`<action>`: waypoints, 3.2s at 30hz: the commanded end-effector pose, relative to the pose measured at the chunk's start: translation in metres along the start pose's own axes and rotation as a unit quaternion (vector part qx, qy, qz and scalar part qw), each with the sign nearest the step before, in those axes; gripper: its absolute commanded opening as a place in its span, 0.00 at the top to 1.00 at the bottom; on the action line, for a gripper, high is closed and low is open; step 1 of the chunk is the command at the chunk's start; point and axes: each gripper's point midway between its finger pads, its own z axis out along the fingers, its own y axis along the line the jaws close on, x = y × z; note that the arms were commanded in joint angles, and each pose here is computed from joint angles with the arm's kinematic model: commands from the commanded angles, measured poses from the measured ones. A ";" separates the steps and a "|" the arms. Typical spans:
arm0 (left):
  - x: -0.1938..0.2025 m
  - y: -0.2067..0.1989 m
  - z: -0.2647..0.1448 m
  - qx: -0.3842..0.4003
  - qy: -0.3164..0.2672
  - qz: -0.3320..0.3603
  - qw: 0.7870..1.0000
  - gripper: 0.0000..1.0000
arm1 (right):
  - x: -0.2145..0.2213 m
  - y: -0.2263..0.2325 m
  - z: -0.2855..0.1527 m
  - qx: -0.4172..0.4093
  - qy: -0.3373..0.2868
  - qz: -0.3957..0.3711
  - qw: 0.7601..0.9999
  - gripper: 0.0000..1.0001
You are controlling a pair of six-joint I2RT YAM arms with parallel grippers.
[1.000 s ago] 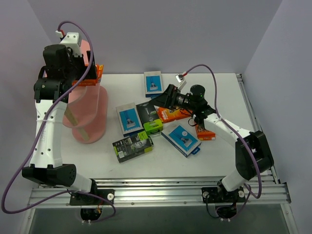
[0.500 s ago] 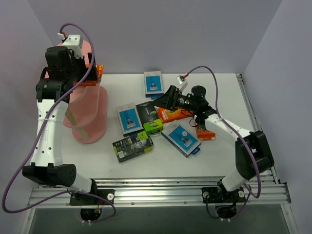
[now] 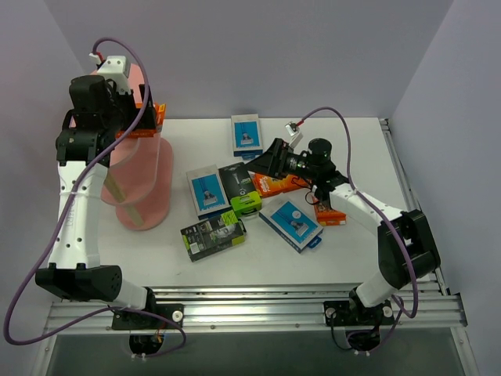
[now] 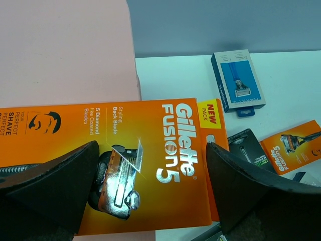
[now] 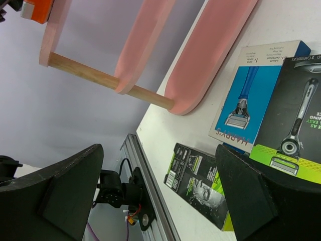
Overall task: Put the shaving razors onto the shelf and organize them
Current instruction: Place the shaving razor onto shelf
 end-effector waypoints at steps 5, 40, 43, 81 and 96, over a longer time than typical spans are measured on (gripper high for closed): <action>0.000 -0.003 -0.007 0.019 0.001 -0.017 1.000 0.03 | -0.005 0.016 -0.009 -0.024 -0.009 -0.032 0.999 0.10; 0.038 0.032 0.025 -0.076 0.045 -0.011 0.996 0.05 | -0.009 0.002 -0.019 -0.001 -0.011 -0.032 0.999 0.09; 0.036 0.035 0.032 -0.079 0.045 -0.010 0.996 0.05 | -0.009 -0.001 -0.019 0.000 -0.009 -0.032 0.999 0.09; 0.024 0.064 0.144 -0.068 0.065 -0.003 0.996 0.05 | -0.015 -0.049 -0.009 -0.012 0.005 -0.009 1.000 0.09; -0.007 0.063 0.134 -0.065 0.029 -0.002 0.997 0.03 | -0.013 -0.059 -0.010 -0.006 0.006 -0.004 1.000 0.09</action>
